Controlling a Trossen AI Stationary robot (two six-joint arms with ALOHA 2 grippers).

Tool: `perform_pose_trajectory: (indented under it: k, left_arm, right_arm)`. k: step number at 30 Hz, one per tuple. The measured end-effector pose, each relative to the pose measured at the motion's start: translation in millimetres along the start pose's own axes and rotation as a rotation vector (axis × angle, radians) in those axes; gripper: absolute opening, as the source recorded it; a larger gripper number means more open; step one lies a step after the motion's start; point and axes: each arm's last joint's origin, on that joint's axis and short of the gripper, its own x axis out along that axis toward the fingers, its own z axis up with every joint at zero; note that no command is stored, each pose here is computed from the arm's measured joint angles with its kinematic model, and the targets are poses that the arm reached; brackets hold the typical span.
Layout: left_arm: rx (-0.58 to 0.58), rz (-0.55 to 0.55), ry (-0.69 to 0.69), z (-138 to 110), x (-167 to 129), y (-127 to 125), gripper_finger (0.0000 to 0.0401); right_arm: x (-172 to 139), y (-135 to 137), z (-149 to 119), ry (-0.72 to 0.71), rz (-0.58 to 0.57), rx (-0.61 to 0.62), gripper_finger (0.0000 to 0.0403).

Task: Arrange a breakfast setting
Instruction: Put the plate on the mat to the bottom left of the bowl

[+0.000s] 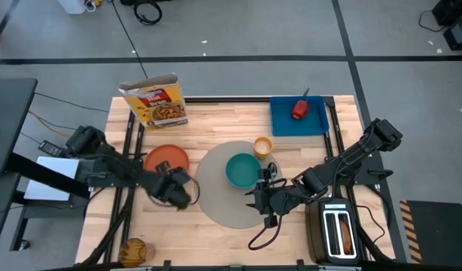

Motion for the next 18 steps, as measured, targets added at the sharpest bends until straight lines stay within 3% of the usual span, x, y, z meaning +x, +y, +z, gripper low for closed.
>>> perform_pose_trajectory:
  k: [6, 11, 18]
  left_arm:
    - [-0.07, -0.031, 0.101, 19.2, 12.8, 14.7, 0.0155]
    - [-0.086, -0.067, 0.101, 26.1, 16.0, 16.2, 0.0133]
    - [-0.075, -0.084, 0.104, 25.8, 15.6, 14.6, 0.0059]
  right_arm:
    - [-0.1, 0.4, 0.0, -0.001, 0.001, 0.001, 0.0158]
    - [-0.3, 0.7, 0.0, -0.001, 0.002, -0.002, 0.0158]
    - [-0.2, 0.7, 0.0, -0.001, 0.002, -0.004, 0.0158]
